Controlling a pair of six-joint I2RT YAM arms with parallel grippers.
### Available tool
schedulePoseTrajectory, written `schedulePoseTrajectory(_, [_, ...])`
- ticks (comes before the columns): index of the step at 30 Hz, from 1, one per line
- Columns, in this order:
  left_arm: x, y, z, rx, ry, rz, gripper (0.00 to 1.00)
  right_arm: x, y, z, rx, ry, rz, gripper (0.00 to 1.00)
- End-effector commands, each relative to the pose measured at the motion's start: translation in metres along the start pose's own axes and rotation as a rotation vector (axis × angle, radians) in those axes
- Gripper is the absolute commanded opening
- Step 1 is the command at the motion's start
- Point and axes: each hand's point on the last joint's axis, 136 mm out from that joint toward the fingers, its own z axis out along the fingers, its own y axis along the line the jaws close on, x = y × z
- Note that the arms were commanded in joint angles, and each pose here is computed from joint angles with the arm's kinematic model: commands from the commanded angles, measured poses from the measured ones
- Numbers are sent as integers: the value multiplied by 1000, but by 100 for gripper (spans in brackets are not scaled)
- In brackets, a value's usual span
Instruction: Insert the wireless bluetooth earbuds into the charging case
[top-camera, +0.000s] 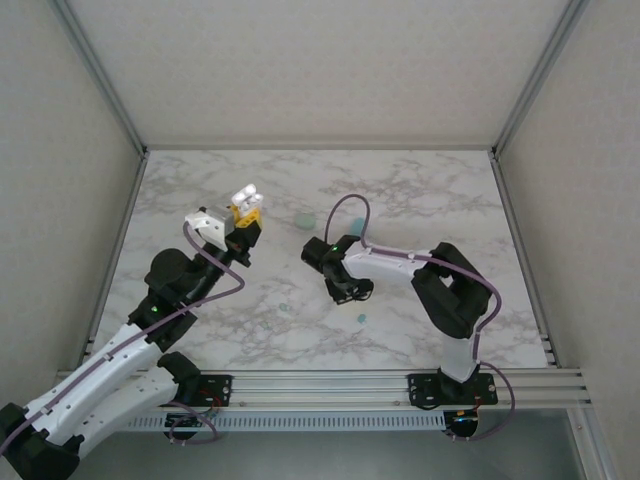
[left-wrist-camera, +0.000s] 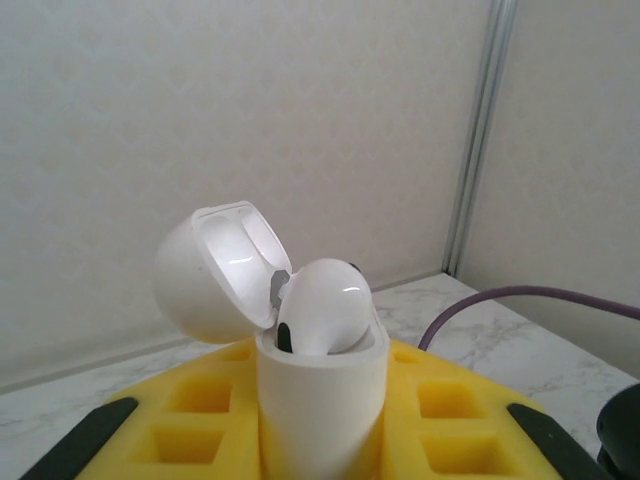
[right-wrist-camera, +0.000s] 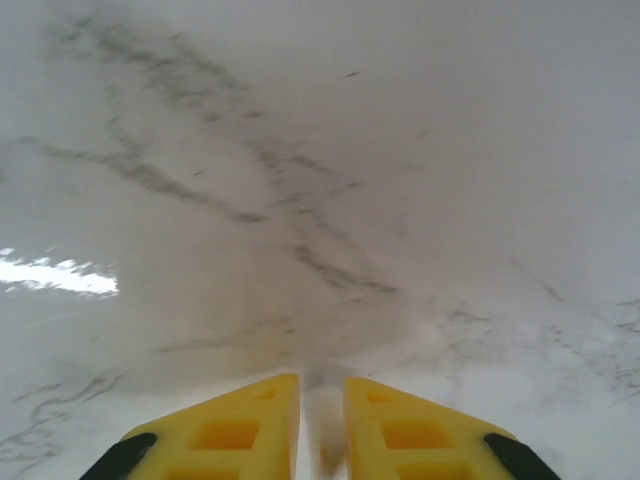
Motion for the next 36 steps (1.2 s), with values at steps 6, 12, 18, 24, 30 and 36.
schedulePoseTrajectory(6, [-1,6,1,-31,-2,22,15,14,23,-6,41,22,-60,25])
schedulePoseTrajectory(12, [0,5,1,-22,0,15,15,5,15,-39,9,-55,-5,31])
schedulePoseTrajectory(18, [0,4,1,-16,-1,11,15,16,-9,-45,-90,-26,237,40])
schedulePoseTrajectory(24, [2,3,3,-11,7,12,15,32,0,-34,-265,55,426,50])
schedulePoseTrajectory(30, [4,2,5,-4,7,13,15,36,11,-17,-272,112,426,52])
schedulePoseTrajectory(36, [5,2,5,-6,15,15,15,35,17,-3,-257,135,422,51])
